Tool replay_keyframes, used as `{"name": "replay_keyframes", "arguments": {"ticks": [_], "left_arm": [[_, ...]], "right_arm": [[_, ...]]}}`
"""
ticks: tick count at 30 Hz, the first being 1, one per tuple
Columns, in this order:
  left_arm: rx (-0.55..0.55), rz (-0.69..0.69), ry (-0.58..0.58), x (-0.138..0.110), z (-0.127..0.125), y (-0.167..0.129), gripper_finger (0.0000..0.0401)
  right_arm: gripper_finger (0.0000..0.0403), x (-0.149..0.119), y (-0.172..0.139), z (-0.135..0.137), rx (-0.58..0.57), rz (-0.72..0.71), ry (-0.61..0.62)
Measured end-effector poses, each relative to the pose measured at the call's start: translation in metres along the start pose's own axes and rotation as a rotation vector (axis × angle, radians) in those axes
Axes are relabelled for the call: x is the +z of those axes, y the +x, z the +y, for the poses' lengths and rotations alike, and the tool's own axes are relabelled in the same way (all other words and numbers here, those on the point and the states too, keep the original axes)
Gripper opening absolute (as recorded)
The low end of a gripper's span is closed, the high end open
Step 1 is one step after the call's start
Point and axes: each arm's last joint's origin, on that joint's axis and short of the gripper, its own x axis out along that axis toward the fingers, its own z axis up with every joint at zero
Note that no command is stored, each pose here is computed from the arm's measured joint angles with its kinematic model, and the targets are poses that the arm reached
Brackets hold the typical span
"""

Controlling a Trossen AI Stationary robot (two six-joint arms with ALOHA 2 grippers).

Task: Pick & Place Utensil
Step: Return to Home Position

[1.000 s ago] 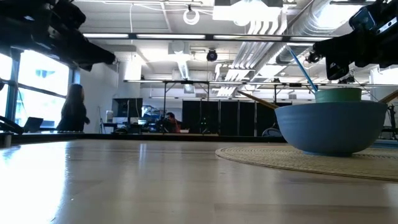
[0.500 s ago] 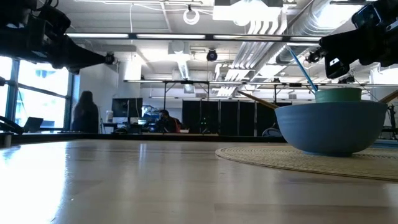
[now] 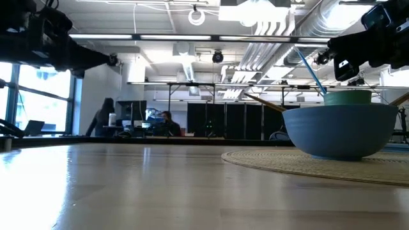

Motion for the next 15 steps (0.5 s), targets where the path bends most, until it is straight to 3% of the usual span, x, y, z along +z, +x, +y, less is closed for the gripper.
{"name": "replay_keyframes", "arguments": {"ticks": [15], "left_arm": [[-0.119,0.016,0.028,-0.002,-0.015,-0.001,0.0]], "right_arm": [[0.0012,0.0,0.0,0.0,0.0,0.001,-0.002]]}}
